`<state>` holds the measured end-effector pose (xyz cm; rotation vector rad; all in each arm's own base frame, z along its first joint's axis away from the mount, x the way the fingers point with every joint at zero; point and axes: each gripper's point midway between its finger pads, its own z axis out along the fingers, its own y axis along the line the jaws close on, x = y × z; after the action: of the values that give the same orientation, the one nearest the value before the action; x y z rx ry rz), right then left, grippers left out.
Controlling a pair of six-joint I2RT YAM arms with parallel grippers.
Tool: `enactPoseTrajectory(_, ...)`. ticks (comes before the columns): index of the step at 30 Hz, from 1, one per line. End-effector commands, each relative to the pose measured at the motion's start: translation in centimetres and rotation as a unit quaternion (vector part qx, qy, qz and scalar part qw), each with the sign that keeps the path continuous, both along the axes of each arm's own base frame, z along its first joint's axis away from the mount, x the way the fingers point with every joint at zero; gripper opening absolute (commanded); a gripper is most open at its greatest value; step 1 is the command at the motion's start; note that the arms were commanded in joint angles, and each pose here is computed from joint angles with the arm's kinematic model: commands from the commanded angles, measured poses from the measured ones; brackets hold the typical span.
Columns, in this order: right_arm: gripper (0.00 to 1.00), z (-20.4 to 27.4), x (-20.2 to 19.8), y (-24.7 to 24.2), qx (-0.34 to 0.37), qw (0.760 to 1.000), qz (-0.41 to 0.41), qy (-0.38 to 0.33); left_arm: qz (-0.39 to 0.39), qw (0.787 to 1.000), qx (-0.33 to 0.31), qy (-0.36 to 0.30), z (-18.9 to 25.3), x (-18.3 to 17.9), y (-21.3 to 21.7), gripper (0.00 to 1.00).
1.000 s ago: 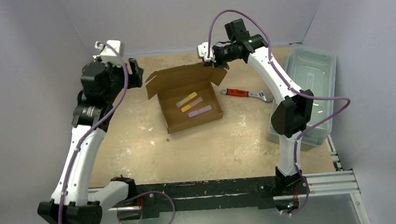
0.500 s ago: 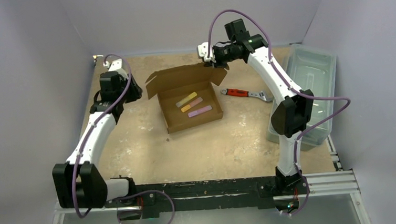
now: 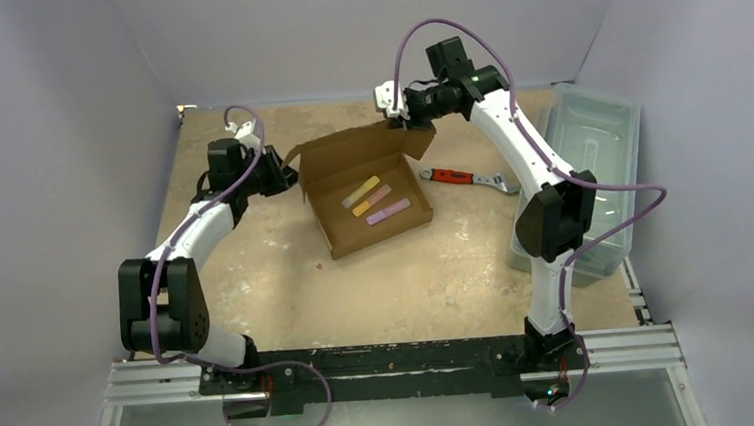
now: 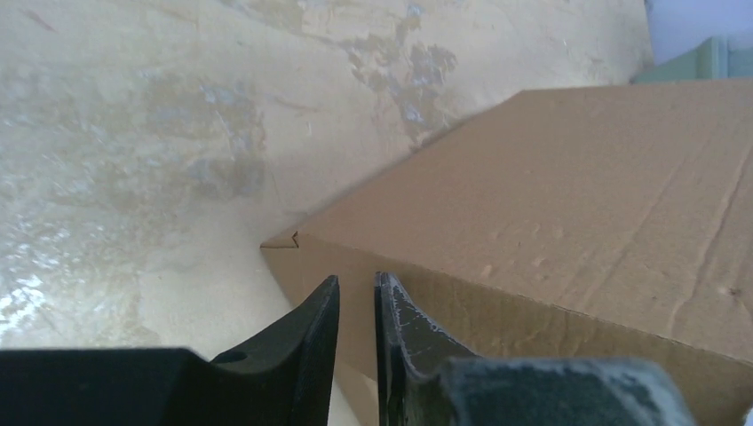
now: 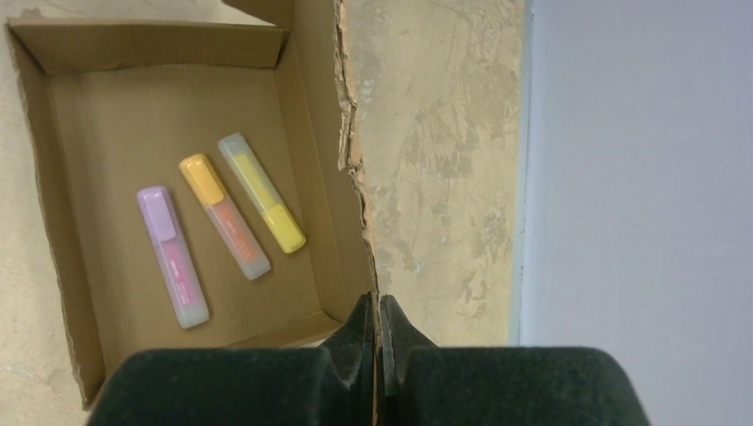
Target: Fold the paper box
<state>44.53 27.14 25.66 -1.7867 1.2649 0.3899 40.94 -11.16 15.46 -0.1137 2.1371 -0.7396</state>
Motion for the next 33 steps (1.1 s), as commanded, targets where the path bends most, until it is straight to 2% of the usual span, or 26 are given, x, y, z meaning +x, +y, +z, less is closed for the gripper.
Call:
enactPoseTrajectory(1, 0.00, 2.3, -1.1, 1.4, 0.016, 1.000, 0.008, -0.013, -0.026, 0.999, -0.043, -0.008, 0.7, -0.6, -1.3, 0.19)
enactPoseTrajectory(14, 0.00, 2.3, -0.9, 2.6, 0.029, 0.999, -0.027, 0.008, 0.003, 0.990, -0.135, 0.048, 0.5, -1.7, -2.6, 0.19)
enactPoseTrajectory(19, 0.00, 2.2, -0.7, 2.8, 0.035, 0.998, -0.046, 0.016, 0.001, 0.988, -0.140, 0.060, 0.2, -2.3, -2.7, 0.20)
enactPoseTrajectory(24, 0.00, 2.1, -0.6, 2.9, 0.037, 0.998, -0.051, 0.021, 0.007, 0.986, -0.137, 0.090, -1.9, -3.6, -2.6, 0.20)
enactPoseTrajectory(33, 0.01, 1.0, -2.0, 2.7, 0.017, 0.999, -0.022, 0.021, 0.020, 0.989, -0.107, 0.099, -3.0, -4.1, -1.5, 0.20)
